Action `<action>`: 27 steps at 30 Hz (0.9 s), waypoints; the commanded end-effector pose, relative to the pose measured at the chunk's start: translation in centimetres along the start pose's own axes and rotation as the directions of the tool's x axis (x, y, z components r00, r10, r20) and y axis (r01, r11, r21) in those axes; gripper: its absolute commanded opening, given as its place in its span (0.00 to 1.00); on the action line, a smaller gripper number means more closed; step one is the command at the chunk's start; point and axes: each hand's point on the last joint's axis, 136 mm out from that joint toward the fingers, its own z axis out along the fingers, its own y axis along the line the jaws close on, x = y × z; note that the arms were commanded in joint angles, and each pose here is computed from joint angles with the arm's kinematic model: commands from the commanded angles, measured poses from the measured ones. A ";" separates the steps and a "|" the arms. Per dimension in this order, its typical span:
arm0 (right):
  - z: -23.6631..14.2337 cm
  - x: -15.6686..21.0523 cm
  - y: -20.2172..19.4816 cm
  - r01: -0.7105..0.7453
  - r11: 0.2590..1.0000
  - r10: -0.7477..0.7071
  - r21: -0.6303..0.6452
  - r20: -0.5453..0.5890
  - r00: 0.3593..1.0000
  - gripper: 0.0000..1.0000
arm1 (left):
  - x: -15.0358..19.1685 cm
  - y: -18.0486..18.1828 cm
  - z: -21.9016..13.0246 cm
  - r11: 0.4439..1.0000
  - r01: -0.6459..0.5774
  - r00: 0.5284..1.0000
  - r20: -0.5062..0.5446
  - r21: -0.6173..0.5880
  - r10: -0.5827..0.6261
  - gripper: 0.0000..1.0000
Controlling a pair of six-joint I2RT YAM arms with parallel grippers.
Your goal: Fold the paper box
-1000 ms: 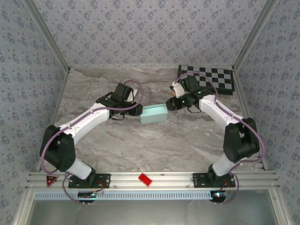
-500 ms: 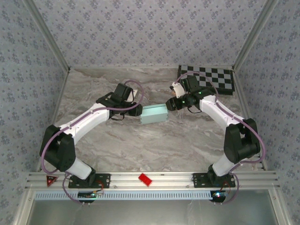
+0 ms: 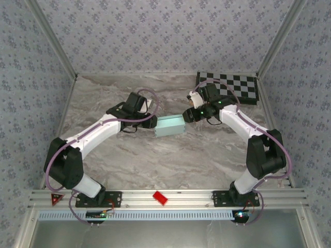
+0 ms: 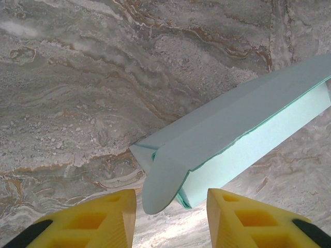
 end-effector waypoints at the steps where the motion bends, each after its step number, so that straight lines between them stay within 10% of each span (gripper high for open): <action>1: 1.0 0.9 0.1 0.006 1.000 -0.007 -0.014 -0.038 0.999 0.49 | 0.2 0.1 0.6 1.000 -0.003 1.000 -0.007 0.011 0.003 0.40; 27: 0.7 1.0 0.4 0.020 0.999 -0.018 0.051 -0.045 0.999 0.39 | -0.6 -0.4 0.9 1.000 -0.003 1.000 0.001 0.029 0.003 0.29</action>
